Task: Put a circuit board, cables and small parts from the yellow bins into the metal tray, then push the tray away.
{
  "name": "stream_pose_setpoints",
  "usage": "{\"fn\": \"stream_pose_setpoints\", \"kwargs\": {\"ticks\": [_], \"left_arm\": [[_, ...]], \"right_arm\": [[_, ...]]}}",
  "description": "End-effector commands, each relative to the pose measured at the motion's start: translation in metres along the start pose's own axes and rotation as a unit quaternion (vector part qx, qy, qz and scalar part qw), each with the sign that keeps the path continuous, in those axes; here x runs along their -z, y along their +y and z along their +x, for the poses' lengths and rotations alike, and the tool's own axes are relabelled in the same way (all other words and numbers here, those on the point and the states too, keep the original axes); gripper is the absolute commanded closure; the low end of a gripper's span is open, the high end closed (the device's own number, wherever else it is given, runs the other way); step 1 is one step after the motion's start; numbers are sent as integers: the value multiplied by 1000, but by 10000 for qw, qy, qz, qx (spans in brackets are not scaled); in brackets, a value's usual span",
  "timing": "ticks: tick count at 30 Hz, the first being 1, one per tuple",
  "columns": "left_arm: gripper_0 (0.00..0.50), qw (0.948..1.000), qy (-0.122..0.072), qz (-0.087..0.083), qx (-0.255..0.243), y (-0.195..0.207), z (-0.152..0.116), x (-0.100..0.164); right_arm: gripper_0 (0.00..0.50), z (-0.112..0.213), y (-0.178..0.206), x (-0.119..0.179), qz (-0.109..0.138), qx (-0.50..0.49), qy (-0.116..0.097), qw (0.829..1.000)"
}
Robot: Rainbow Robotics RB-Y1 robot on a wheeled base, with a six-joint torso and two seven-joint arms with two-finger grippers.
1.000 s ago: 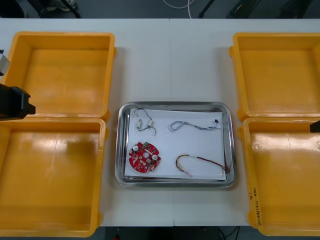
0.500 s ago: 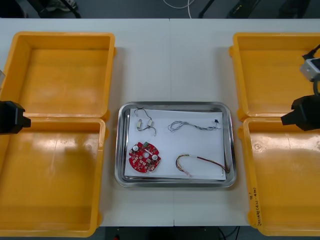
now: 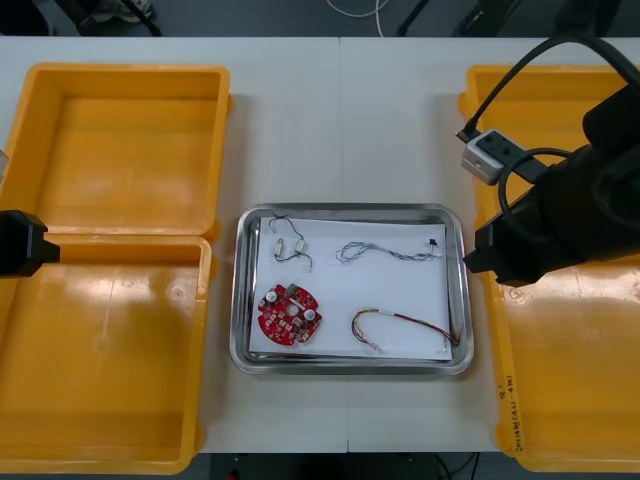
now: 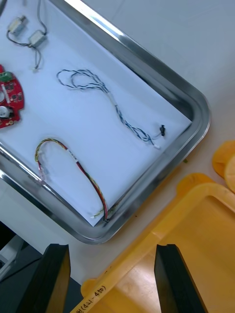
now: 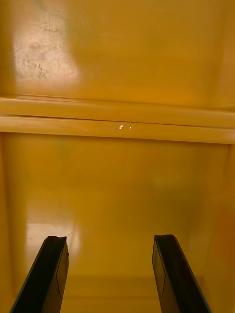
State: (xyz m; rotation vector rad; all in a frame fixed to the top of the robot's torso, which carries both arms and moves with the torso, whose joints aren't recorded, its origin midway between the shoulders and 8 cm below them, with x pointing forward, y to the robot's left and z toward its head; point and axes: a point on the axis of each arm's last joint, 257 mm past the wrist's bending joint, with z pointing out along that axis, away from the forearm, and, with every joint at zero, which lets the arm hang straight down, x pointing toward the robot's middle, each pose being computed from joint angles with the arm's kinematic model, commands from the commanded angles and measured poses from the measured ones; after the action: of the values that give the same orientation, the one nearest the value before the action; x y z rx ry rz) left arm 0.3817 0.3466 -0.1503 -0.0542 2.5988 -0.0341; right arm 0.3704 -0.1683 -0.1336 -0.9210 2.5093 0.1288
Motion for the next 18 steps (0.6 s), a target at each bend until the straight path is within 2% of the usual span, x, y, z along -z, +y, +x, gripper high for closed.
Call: {"fn": "stream_pose_setpoints", "kwargs": {"ticks": [1,9,14,18], "left_arm": [[0,9983,-90,-245,-516,16,-1,14],[0,9983,-83,-246,-514,17,-1,13],[0,9983,-83,-246,-514,17,-1,13],[0,9983,-83,-246,-514,17,-1,13]], "right_arm": [[0,-21,33,3,-138,861,-180,9960],[0,-28,69,-13,-223,1753,-130,9842],[0,-30,78,-29,-50,2616,-93,9651],[0,-29,89,-43,-143,3056,0,9521]]}}
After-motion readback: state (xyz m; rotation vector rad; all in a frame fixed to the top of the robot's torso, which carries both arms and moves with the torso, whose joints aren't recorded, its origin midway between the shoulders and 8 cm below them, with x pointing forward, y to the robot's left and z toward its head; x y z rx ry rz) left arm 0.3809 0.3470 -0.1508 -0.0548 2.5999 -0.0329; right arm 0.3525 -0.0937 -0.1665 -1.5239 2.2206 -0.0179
